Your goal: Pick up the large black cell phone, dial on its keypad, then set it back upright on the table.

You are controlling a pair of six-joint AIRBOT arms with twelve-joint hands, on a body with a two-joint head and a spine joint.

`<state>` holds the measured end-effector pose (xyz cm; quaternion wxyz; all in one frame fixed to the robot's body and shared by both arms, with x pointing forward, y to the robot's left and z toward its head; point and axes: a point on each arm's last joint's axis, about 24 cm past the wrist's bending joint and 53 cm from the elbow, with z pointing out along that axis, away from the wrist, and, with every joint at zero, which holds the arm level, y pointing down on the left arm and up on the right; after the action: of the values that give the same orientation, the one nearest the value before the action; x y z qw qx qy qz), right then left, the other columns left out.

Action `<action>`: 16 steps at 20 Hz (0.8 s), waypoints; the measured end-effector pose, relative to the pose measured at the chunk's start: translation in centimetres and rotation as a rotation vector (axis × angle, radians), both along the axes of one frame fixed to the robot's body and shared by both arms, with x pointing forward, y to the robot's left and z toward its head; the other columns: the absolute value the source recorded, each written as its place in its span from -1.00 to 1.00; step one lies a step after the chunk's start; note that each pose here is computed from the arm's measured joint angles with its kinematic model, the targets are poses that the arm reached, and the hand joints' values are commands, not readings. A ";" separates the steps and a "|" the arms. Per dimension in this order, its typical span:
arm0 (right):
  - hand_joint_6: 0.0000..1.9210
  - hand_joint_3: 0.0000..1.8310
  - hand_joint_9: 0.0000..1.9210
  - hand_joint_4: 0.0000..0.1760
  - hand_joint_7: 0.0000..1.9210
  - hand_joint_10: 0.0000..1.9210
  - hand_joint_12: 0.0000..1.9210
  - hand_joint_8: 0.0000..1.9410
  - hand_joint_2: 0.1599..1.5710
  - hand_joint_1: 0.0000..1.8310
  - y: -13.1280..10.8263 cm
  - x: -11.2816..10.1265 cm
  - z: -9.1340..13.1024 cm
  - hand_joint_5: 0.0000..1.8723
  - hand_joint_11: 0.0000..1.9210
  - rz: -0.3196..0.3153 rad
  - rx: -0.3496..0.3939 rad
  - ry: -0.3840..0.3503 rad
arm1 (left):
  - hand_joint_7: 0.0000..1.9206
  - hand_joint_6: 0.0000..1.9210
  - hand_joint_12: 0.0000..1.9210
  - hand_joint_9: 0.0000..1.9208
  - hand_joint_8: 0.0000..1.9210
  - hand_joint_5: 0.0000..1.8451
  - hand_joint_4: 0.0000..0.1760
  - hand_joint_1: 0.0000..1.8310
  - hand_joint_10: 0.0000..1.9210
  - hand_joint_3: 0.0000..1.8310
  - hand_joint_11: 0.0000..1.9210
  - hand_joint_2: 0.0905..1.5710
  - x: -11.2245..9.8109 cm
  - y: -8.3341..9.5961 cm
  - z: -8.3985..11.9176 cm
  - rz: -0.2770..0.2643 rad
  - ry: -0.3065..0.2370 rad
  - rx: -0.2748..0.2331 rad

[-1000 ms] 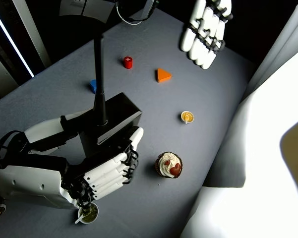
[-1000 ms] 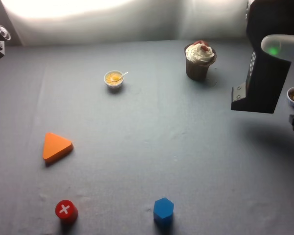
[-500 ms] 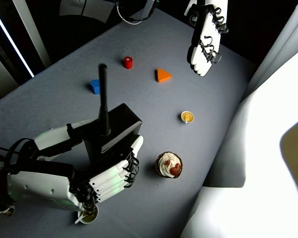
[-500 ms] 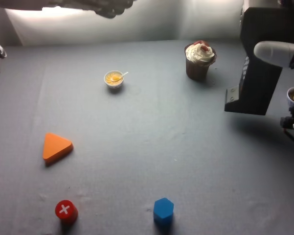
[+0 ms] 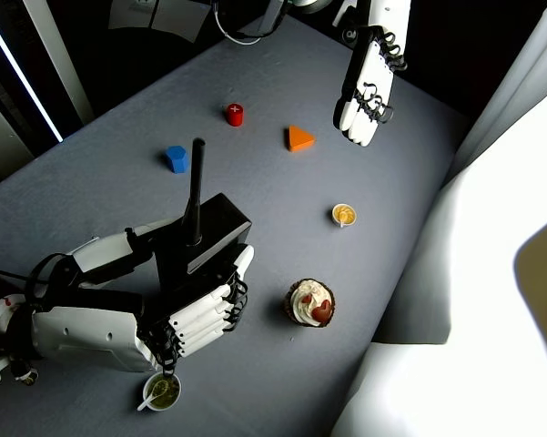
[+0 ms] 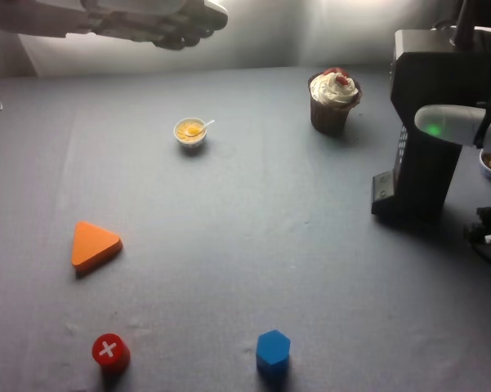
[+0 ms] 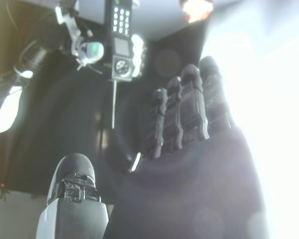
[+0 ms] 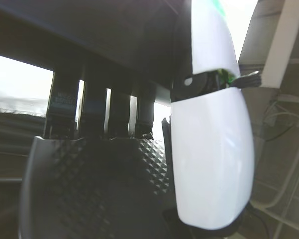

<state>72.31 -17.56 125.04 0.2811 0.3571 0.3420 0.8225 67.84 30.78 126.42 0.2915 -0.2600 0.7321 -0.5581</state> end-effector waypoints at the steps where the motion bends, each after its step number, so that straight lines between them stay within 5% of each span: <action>1: -0.21 -1.00 -0.04 -1.00 -0.13 0.22 0.62 0.20 0.36 0.63 0.0 0.0 -0.1 0.03 -0.13 -0.001 0.002 -0.006 | -0.85 -1.00 -0.64 -0.86 -1.00 -0.83 -0.88 -1.00 -1.00 -1.00 -1.00 0.35 -0.1 -0.1 0.0 -0.002 0.007 -0.006; 16: -0.19 -1.00 -0.05 -1.00 -0.14 0.22 0.60 0.23 0.36 0.63 0.0 -0.3 -0.4 0.04 -0.15 -0.005 0.028 -0.062 | -0.85 -1.00 -0.65 -0.85 -1.00 -0.83 -0.83 -1.00 -1.00 -1.00 -1.00 0.36 -0.1 -0.1 -0.1 -0.002 0.019 -0.020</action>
<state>72.02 -17.58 124.66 0.2885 0.3363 0.3205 0.8373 67.72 30.63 126.33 0.2816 -0.2673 0.7295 -0.5631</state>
